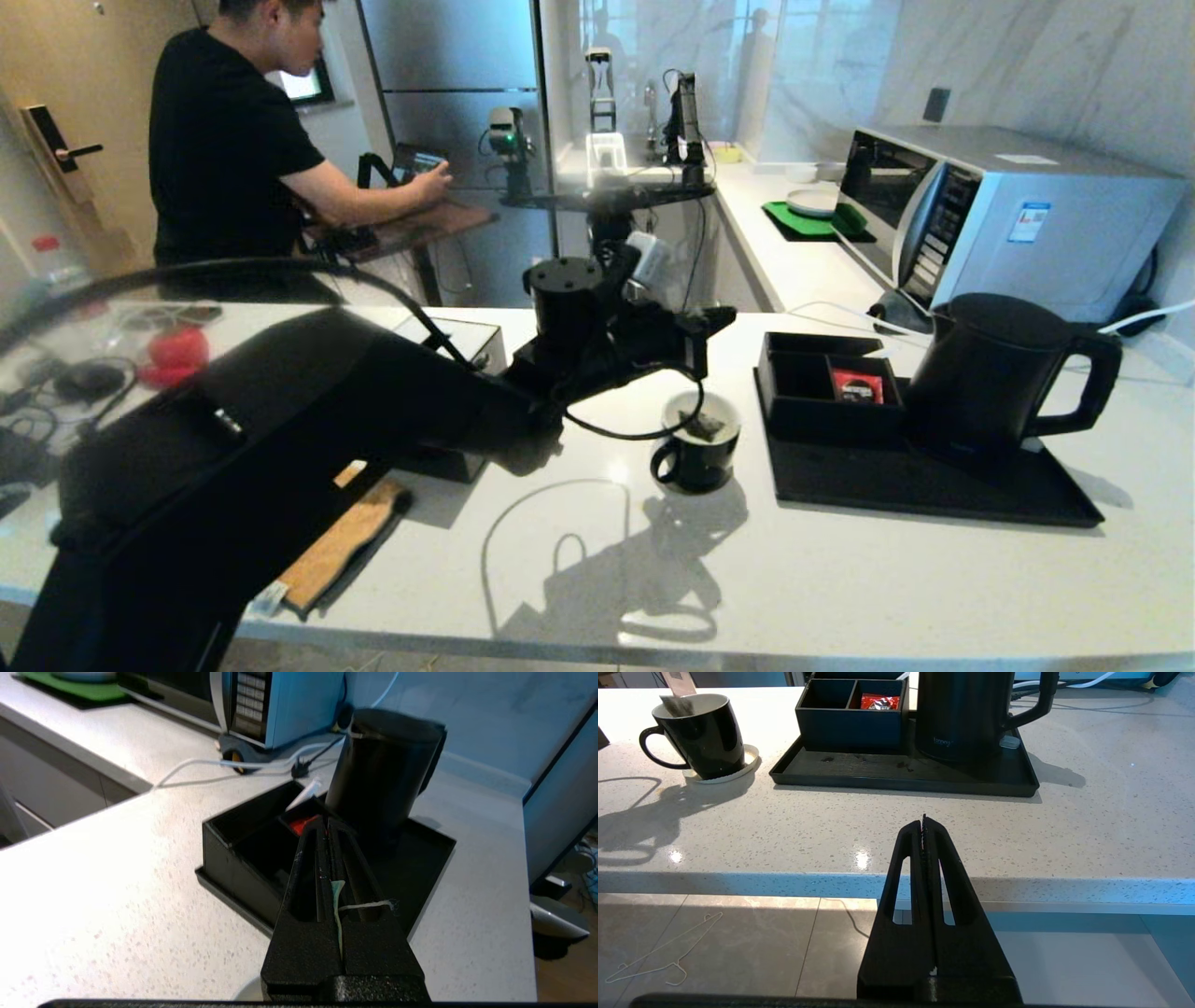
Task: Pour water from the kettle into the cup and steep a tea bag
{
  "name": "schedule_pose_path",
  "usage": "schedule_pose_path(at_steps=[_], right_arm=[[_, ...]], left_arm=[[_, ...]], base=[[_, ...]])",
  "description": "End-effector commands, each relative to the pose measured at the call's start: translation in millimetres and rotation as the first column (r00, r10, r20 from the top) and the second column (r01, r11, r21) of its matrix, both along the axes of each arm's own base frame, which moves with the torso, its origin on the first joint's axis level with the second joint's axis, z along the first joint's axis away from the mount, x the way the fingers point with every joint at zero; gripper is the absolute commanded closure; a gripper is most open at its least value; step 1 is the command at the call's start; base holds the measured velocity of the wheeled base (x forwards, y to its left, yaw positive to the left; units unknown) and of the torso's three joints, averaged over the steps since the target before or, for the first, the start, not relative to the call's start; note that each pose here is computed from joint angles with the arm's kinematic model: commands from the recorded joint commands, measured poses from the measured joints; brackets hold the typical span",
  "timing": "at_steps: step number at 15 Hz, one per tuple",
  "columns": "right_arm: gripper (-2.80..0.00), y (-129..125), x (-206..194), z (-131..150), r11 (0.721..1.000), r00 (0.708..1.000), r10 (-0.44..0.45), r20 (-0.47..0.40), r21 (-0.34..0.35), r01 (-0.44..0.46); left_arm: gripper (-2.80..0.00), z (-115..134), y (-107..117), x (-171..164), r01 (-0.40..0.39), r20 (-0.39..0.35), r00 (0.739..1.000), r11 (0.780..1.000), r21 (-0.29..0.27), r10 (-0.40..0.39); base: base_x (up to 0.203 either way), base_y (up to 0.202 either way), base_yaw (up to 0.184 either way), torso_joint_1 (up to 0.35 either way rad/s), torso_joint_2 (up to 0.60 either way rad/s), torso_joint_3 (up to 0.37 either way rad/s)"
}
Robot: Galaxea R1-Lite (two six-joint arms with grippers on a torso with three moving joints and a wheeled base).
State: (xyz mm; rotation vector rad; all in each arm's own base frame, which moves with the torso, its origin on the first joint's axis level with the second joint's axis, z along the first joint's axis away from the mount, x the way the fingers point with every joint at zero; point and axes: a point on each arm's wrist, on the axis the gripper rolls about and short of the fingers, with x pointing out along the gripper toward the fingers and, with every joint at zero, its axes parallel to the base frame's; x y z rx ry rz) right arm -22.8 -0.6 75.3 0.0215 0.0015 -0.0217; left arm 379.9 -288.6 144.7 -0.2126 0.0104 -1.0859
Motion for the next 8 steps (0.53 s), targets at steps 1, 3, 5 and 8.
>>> schedule_pose_path(at_steps=[1,3,5,8], right_arm=[[0.0,0.0,0.1,0.1,1.0,1.0,0.0,-0.001,0.0,0.0],[0.0,0.0,0.1,0.1,1.0,1.0,0.0,-0.001,0.0,0.0],[0.0,0.0,0.1,0.1,1.0,1.0,0.0,-0.001,0.0,0.0],[0.0,0.0,0.1,0.1,1.0,1.0,0.0,-0.001,0.0,0.0]], left_arm=[[0.0,17.5,3.5,-4.7,0.003,0.023,1.0,1.0,-0.017,-0.002],[0.0,18.6,3.9,-5.0,0.002,0.022,1.0,1.0,-0.016,-0.002],[0.0,15.9,3.6,-4.9,0.003,0.017,1.0,1.0,-0.012,-0.002],[0.0,0.6,2.9,-3.9,0.0,-0.008,1.0,1.0,0.005,0.0]], base=[[0.0,0.0,0.0,0.0,0.0,0.0],[0.0,0.0,0.0,0.0,0.0,0.0],[0.0,0.0,0.0,0.0,0.0,0.0],[0.0,0.0,0.0,0.0,0.0,0.0]])
